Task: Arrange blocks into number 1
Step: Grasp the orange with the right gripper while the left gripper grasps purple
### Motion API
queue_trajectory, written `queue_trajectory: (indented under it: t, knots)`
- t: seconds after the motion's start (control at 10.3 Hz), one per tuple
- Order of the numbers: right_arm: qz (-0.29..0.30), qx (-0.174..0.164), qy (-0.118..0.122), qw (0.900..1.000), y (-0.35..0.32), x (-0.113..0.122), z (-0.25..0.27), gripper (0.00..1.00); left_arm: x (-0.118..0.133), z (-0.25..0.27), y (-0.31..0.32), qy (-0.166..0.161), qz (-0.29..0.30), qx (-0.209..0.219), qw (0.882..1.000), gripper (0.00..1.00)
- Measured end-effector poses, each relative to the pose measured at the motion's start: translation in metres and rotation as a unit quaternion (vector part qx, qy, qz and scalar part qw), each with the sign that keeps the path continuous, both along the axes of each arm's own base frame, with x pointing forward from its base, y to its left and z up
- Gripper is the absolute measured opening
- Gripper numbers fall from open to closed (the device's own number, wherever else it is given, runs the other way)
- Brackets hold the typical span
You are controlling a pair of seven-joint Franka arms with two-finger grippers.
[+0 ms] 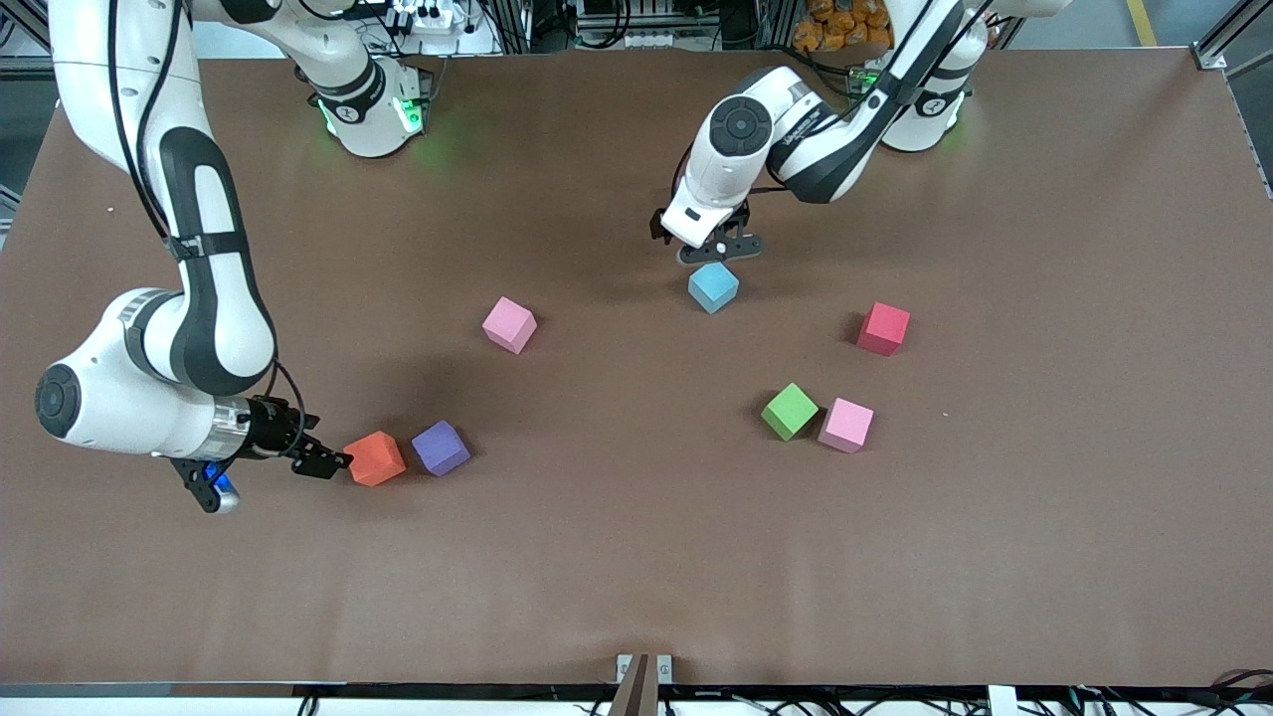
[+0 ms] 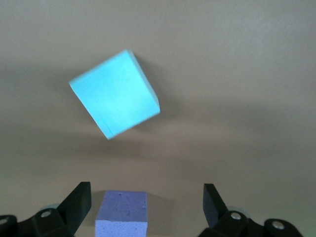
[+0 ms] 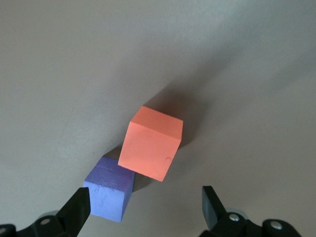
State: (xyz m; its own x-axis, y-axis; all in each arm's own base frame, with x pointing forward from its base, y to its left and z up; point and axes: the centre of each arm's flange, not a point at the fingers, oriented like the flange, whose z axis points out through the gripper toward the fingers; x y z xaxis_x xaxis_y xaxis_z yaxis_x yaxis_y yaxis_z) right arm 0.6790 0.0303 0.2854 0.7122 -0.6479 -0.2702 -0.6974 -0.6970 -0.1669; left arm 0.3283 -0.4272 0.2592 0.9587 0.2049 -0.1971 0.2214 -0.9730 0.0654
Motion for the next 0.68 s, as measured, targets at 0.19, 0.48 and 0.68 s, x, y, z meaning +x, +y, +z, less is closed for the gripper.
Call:
queue_trajectory:
  t: [0.19,0.48,0.68]
  knots:
    - [-0.03,0.004,0.007,1.0,0.003,0.002,-0.024,1.0,-0.018,-0.013,-0.002,0.013,0.013,0.009,1.0,1.0]
    - [-0.048,-0.003,0.016,0.999,-0.001,0.002,-0.052,1.0,-0.043,-0.027,0.001,0.028,0.017,0.027,0.999,1.0]
    - [-0.049,-0.01,0.019,0.999,-0.004,0.001,-0.056,1.0,-0.056,-0.036,0.005,0.028,0.021,0.027,0.999,1.0]
